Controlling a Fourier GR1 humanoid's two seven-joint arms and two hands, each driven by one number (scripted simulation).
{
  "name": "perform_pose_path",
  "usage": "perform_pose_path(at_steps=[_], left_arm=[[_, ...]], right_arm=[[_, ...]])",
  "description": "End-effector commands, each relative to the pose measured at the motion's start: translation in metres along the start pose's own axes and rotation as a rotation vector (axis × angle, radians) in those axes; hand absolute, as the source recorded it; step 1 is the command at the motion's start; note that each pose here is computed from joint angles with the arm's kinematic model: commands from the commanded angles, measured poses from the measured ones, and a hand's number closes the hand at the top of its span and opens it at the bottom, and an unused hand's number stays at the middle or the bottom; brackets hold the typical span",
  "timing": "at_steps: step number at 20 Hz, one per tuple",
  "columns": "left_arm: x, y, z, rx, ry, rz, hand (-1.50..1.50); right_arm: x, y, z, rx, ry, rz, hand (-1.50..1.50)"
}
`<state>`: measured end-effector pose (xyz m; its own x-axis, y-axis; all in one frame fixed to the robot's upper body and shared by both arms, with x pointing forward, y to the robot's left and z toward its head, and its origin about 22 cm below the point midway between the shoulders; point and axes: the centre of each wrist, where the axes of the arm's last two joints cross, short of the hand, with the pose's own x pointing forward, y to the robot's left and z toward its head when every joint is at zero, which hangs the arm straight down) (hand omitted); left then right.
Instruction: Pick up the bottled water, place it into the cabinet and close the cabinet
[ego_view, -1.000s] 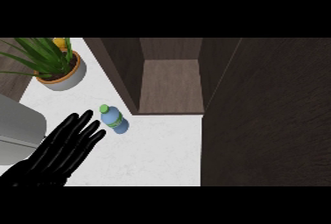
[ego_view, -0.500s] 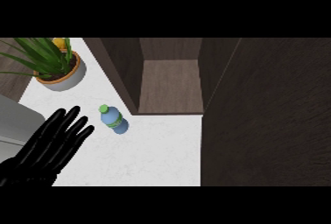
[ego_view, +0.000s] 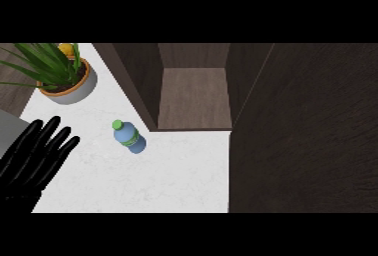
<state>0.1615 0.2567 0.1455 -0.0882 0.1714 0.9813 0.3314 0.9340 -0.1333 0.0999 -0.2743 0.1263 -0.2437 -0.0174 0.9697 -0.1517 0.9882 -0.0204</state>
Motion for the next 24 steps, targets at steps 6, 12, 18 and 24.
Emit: perform_pose_path(at_steps=[6,12,18,24], left_arm=[[-0.038,0.034,-0.019,0.032,0.066,-0.049,-1.5],[-0.06,0.054,-0.028,0.033,0.064,-0.121,-1.5],[-0.102,0.075,-0.038,0.047,0.076,-0.133,-1.5],[-0.126,0.069,-0.067,0.073,0.101,-0.166,-1.5]], right_arm=[[0.042,0.005,0.014,0.039,-0.096,-0.094,-1.5],[0.041,0.007,0.027,0.047,-0.094,-0.111,-1.5],[0.044,0.006,0.032,0.077,-0.094,-0.087,-1.5],[0.047,0.004,0.039,0.083,-0.107,-0.086,-1.5]])
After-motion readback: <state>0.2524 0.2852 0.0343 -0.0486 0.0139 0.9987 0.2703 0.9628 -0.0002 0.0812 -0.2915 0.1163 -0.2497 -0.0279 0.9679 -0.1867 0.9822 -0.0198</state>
